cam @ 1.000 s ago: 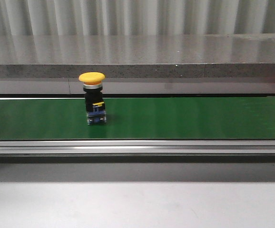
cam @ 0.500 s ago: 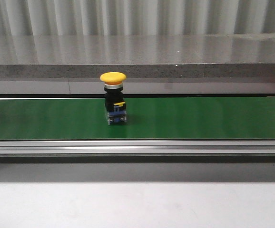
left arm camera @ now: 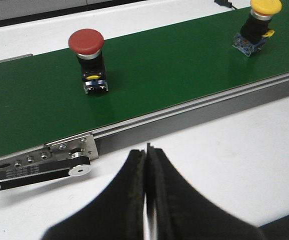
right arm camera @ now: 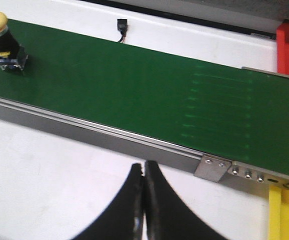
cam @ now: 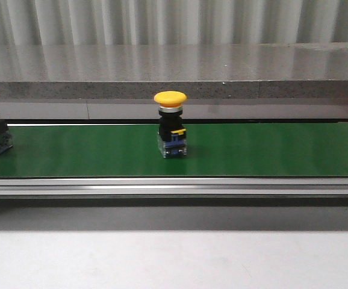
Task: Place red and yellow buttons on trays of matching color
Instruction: 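Carry the red button onto the belt and release it, then grasp the yellow button at the belt end with the right gripper, then lower the yellow button into the yellow tray and open the right gripper, then return the right gripper to the belt end and grasp the red button, then lower the red button into the red tray and open the right gripper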
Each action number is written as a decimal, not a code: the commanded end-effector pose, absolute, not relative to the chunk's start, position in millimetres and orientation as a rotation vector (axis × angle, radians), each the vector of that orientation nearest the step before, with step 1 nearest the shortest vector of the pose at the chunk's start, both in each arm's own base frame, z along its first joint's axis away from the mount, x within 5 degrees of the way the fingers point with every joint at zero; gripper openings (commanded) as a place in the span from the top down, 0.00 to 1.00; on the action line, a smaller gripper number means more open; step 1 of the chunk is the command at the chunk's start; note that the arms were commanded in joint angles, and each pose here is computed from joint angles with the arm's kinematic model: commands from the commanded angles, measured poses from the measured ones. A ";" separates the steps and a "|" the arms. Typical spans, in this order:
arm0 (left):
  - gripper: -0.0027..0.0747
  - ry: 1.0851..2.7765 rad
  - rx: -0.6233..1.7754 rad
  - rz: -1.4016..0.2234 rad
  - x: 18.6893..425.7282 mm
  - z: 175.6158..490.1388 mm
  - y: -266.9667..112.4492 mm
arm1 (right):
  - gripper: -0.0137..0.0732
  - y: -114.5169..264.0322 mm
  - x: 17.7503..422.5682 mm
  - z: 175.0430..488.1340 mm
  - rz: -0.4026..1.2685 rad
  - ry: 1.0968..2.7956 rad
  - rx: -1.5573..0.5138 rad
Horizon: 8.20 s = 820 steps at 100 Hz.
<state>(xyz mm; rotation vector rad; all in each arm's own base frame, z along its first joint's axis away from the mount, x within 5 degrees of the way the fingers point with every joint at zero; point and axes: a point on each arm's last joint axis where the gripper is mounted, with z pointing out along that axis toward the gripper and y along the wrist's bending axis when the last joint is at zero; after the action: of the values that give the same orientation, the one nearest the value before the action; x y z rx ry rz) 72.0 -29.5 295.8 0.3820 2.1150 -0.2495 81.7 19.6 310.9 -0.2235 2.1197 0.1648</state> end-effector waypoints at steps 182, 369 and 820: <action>0.99 2.032 0.345 -0.281 74.5 309.1 -31.0 | 0.65 147.6 338.4 304.0 0.344 2.637 -0.549; 0.99 2.032 0.345 -0.281 74.5 309.1 -31.0 | 0.65 -209.7 274.8 272.2 -0.004 2.294 1.250; 0.99 2.032 0.345 -0.281 74.5 309.1 -31.0 | 0.73 -185.2 342.9 354.8 -0.137 2.393 0.921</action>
<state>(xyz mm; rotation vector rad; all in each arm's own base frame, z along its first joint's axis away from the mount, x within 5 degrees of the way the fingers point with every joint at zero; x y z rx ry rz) 71.2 -29.5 295.6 0.3774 2.1129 -0.2539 341.2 -179.9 333.1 0.9606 2.5082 -0.1067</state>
